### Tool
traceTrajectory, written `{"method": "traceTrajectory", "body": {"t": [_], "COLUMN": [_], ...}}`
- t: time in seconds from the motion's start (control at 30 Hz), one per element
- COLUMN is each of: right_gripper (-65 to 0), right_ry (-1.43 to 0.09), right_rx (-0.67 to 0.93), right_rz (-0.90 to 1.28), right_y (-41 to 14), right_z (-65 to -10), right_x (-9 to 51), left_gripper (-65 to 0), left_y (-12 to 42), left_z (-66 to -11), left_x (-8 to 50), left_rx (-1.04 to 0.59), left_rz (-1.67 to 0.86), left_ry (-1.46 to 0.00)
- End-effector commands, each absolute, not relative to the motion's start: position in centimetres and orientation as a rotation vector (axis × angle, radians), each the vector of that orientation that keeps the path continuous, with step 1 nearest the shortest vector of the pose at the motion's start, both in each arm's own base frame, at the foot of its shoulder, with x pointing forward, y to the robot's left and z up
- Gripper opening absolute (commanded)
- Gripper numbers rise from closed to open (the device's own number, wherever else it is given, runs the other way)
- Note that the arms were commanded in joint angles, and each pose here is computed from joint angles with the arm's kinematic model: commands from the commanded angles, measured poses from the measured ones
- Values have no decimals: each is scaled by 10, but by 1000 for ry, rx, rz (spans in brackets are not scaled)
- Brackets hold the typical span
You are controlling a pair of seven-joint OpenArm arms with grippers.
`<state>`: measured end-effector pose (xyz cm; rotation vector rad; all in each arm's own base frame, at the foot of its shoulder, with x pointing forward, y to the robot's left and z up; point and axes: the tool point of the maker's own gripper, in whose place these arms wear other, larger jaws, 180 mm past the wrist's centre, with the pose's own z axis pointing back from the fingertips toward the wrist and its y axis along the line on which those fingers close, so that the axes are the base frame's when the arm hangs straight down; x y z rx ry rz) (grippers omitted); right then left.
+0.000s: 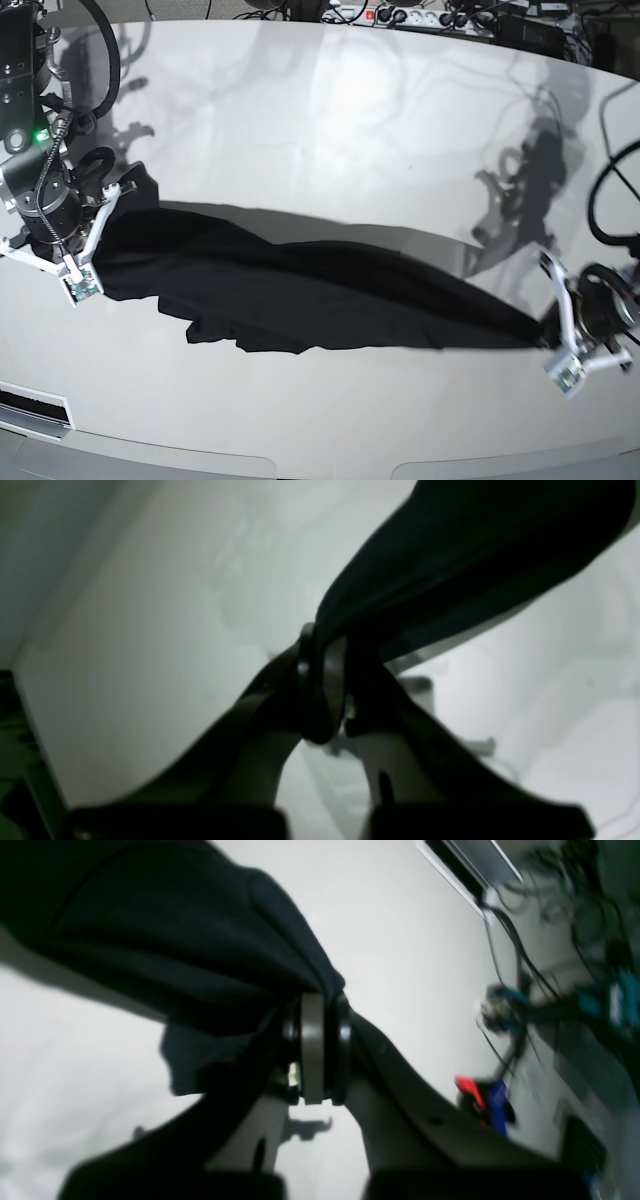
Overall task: Layout the t-shirt on the table in an organized manner, then fold the t-shirt properly
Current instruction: 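Pull the grippers apart to stretch the black t-shirt between them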
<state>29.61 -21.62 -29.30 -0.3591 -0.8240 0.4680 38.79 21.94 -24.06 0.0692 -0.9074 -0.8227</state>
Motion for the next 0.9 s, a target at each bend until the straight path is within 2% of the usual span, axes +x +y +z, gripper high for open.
{"method": "traceTrajectory", "body": {"t": [0.0,0.1,0.27,0.43,0.7,0.73,0.83,0.87], "right_gripper": [-650,-650,-650,-650,-650,-609,-315,-248], "right_ry": [-859,-809,-690,-559,-494,-483,-465,-465], "right_rx": [-354,-203,50,238,289,292,290,276], "right_rz": [502,640,874,988,956,946,930,931], "right_y": [-214,-187,-148,-137,-145,-147,-152,-153], "right_z": [-282,-295,-313,-316,-327,-330,-336,-336], "right_x": [301,289,252,217,210,210,210,211], "left_gripper": [-650,-650,-650,-650,-650,-650,-650,-650], "left_y": [223,217,200,202,205,206,208,209], "left_z": [-211,-203,-240,-273,-276,-276,-277,-277], "left_x": [398,390,345,323,325,326,327,328], "left_rx": [88,13,-173,-170,-135,-127,-111,-101], "left_rz": [-830,-870,-997,-1043,-1058,-1061,-1065,-1064], "left_ry": [-979,-977,-808,-678,-686,-689,-686,-685]}}
